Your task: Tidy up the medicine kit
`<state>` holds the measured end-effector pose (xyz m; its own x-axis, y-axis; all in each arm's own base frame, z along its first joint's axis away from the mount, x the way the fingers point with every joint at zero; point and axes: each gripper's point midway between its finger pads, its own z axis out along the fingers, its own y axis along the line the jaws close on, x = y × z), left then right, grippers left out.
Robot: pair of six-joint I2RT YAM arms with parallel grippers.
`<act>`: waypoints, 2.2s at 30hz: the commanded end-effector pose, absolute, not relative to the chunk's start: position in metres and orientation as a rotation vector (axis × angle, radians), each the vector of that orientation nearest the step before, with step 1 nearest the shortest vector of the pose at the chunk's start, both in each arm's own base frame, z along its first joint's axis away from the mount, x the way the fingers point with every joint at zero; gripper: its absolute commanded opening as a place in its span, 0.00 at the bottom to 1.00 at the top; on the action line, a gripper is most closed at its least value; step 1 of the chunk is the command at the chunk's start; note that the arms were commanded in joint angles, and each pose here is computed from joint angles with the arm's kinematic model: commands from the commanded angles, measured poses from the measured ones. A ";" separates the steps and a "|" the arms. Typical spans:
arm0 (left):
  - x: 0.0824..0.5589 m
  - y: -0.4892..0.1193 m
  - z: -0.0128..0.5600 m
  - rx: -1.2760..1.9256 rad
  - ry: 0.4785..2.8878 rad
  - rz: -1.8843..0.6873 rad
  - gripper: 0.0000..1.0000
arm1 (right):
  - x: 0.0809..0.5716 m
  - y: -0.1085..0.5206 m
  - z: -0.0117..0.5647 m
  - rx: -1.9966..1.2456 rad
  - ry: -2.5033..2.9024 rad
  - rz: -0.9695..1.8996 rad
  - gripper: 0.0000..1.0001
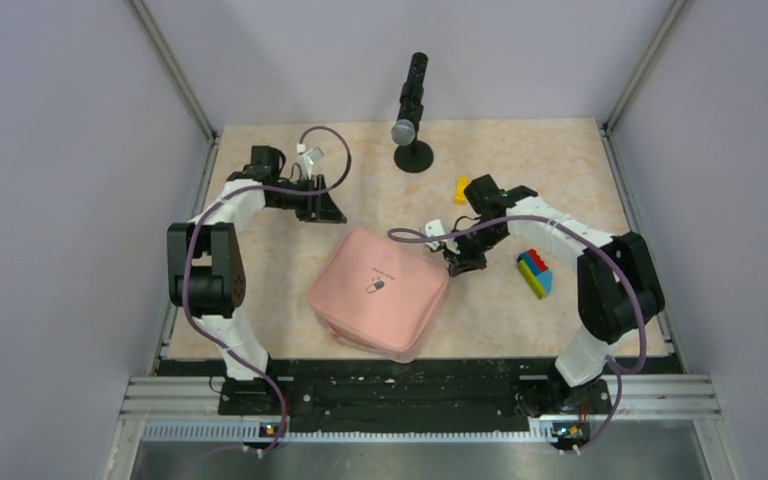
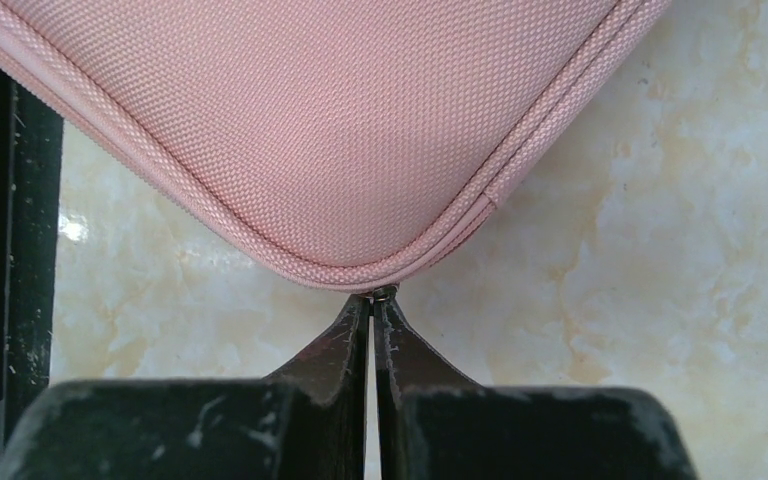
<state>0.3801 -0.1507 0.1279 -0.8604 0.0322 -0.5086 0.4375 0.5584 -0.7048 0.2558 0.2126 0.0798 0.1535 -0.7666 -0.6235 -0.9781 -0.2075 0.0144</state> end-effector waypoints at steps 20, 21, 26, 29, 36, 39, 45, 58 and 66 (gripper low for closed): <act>0.372 -0.253 0.127 0.695 2.151 -1.366 0.57 | 0.358 0.245 0.111 -2.102 1.505 0.229 0.00; 0.369 -0.254 0.124 0.682 2.159 -1.373 0.57 | 0.358 0.250 0.111 -2.114 1.496 0.227 0.00; 0.353 -0.261 0.106 0.667 2.180 -1.407 0.57 | 0.359 0.270 0.112 -2.140 1.443 0.222 0.00; 0.346 -0.265 0.091 0.683 2.238 -1.376 0.53 | 0.361 0.279 0.111 -2.151 1.430 0.220 0.00; 0.339 -0.254 0.072 0.742 2.326 -1.261 0.13 | 0.365 0.275 0.107 -2.172 1.430 0.180 0.00; 0.334 -0.247 0.071 0.759 2.342 -1.259 0.00 | 0.356 0.263 0.105 -2.216 1.425 0.189 0.00; 0.353 -0.217 0.080 0.666 2.338 -1.146 0.00 | 0.313 0.212 0.095 -2.359 1.451 0.217 0.00; 0.372 -0.190 0.101 0.294 2.285 -1.202 0.15 | 0.252 0.198 0.081 -2.249 1.721 0.439 0.00; 0.372 -0.193 0.117 0.349 2.261 -1.269 0.36 | 0.259 0.206 0.093 -2.028 1.704 0.675 0.34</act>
